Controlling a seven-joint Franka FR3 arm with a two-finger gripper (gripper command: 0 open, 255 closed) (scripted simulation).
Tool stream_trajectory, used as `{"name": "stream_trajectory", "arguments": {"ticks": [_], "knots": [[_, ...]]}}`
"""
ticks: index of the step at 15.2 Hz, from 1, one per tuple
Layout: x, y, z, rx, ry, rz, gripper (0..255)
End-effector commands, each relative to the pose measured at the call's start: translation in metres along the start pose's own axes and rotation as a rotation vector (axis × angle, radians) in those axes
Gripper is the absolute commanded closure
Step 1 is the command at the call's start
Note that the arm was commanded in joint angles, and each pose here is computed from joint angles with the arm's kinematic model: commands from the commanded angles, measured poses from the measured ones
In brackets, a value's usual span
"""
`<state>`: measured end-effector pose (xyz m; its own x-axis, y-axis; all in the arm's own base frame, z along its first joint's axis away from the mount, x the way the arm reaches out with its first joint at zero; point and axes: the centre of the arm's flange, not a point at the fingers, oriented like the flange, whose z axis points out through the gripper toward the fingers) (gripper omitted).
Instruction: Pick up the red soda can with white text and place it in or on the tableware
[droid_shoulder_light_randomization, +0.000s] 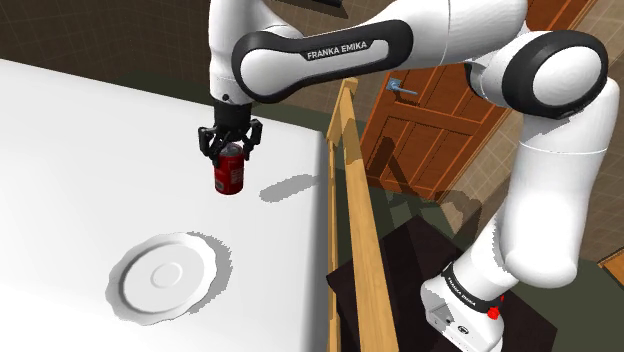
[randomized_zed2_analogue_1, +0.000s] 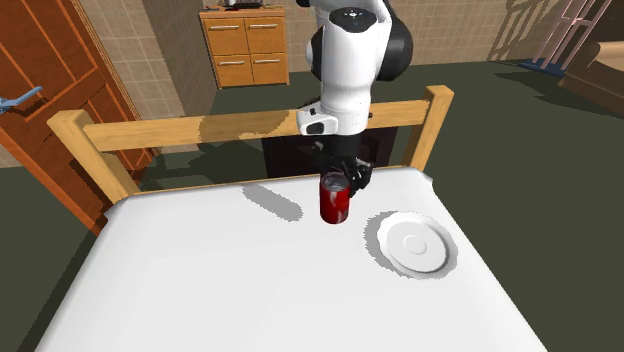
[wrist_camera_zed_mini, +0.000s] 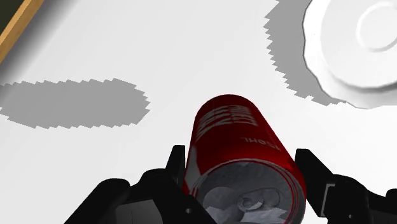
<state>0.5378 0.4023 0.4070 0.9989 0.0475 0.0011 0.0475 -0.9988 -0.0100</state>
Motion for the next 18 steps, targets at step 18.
{"name": "stream_trajectory", "arguments": {"ticks": [18], "knots": [[-0.113,-0.204,-0.017,0.000,0.001,0.001,255]]}}
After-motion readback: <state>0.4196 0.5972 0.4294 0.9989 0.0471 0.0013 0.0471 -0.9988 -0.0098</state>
